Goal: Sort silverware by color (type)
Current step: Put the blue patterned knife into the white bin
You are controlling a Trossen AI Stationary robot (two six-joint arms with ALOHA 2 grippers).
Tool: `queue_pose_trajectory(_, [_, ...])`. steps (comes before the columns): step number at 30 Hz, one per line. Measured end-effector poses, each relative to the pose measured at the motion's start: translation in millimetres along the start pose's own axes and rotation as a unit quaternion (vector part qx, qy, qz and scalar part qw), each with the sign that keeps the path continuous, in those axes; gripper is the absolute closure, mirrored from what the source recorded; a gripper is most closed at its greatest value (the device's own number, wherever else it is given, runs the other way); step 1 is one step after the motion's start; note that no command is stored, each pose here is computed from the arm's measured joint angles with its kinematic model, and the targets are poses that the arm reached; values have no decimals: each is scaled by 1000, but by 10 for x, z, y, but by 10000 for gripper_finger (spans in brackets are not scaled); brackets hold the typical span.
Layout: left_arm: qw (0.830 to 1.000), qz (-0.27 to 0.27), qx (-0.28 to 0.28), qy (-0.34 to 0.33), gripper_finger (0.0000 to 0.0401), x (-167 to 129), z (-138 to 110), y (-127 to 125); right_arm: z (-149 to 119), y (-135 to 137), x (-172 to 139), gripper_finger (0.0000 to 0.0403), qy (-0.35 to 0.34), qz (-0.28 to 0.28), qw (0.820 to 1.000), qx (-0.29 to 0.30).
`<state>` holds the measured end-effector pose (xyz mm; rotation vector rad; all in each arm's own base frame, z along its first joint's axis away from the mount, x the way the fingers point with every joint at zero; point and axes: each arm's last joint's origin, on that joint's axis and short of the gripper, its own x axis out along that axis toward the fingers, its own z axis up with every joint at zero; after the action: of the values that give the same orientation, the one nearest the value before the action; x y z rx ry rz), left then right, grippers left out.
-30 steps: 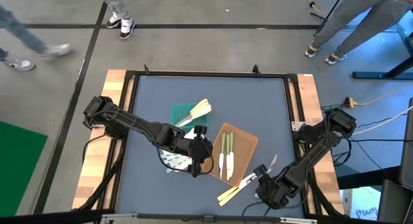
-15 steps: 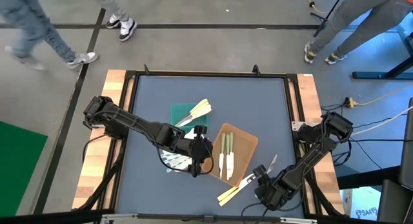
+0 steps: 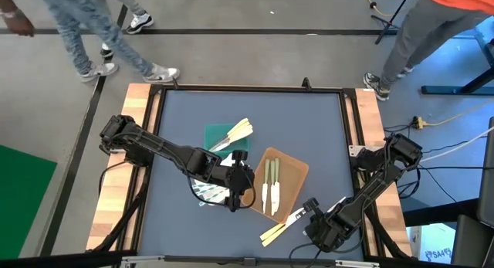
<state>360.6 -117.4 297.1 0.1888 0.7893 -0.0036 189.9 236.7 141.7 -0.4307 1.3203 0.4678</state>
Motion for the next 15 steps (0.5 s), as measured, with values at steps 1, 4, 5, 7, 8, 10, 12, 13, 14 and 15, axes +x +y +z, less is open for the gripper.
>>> queue_pose_trajectory(1, [1000, 0, 0, 0, 277, 0, 0, 0, -1, -1, 1, 390, 0, 0, 1000, 0])
queue_pose_trajectory(4, [1000, 0, 0, 0, 277, 0, 0, 0, 0, -1, 1, 394, 0, 0, 1000, 0])
queue_pose_trajectory(5, [1000, 1, 0, 0, 277, 0, 0, 0, 0, -1, 2, 394, 0, 0, 1000, 0])
queue_pose_trajectory(7, [1000, 0, 0, 0, 277, 0, 0, 0, 0, -1, 3, 390, 0, 0, 1000, 0])
queue_pose_trajectory(8, [1000, 0, 0, 0, 277, 0, 0, 0, 0, -1, 3, 389, 0, 0, 1000, 0])
queue_pose_trajectory(10, [1000, 1, 0, 0, 277, 0, 0, 0, 1, 0, 1, 388, 0, 1, 1000, 0])
queue_pose_trajectory(12, [1000, 0, 0, 0, 277, 0, 0, 0, 12, 3, -7, 390, 1, 3, 1000, 1])
queue_pose_trajectory(13, [1000, 0, 0, 0, 277, 0, 0, 0, 20, 4, -14, 391, 1, 3, 1000, 1])
queue_pose_trajectory(14, [1000, 0, 0, 0, 277, 0, 0, 0, 33, 7, -23, 392, 1, 3, 1000, 1])
queue_pose_trajectory(15, [1000, 0, 0, 0, 277, 0, 0, 0, 49, 11, -37, 392, 0, 4, 1000, 1])
